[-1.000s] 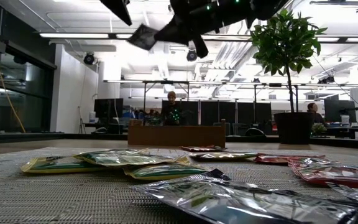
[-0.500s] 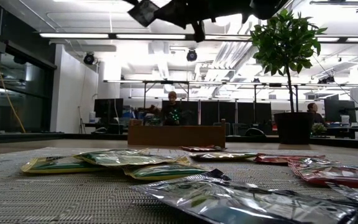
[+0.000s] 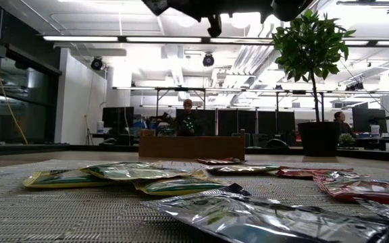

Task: Pick & Place Tea
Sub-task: Put the purple tea bag into the left section of the wooden organizer

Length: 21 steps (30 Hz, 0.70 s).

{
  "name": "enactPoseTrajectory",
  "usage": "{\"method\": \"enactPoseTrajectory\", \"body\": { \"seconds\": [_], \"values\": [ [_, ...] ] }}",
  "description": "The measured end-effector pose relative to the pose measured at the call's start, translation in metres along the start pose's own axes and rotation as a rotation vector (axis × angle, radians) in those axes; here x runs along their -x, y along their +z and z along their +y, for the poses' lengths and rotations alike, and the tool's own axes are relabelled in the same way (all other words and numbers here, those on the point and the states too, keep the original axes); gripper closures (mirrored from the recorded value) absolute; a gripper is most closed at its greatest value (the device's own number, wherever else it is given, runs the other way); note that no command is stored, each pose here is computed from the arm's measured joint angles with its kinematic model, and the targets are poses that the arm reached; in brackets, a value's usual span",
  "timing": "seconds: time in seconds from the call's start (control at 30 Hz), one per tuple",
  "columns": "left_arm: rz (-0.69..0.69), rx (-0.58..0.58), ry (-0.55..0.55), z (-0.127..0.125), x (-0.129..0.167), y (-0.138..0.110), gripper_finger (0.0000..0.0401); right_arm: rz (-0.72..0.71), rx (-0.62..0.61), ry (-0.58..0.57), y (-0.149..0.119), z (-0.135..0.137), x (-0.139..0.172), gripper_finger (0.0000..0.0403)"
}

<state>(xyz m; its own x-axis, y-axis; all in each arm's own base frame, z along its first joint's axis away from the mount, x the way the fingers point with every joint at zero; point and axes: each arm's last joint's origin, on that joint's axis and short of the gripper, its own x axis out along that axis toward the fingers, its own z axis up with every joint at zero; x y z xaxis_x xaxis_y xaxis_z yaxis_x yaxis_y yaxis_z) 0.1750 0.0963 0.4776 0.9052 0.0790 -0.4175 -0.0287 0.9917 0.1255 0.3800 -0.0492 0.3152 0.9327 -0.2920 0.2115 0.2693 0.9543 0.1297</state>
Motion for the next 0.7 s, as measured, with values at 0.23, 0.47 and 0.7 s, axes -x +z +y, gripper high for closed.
{"method": "enactPoseTrajectory", "body": {
  "seconds": [0.23,0.47,0.7],
  "values": [
    [0.015,0.059,-0.062,0.005,-0.014,-0.002,0.0178,-0.027,0.003,0.021,0.003,0.001,0.000,0.0402],
    [0.021,0.089,-0.091,0.006,-0.020,-0.002,0.0168,-0.036,0.009,0.025,0.004,0.001,0.000,0.0402],
    [0.049,0.113,-0.133,0.008,-0.029,-0.005,0.0175,-0.037,0.009,0.025,0.004,0.001,0.000,0.0402]
  ]
}}
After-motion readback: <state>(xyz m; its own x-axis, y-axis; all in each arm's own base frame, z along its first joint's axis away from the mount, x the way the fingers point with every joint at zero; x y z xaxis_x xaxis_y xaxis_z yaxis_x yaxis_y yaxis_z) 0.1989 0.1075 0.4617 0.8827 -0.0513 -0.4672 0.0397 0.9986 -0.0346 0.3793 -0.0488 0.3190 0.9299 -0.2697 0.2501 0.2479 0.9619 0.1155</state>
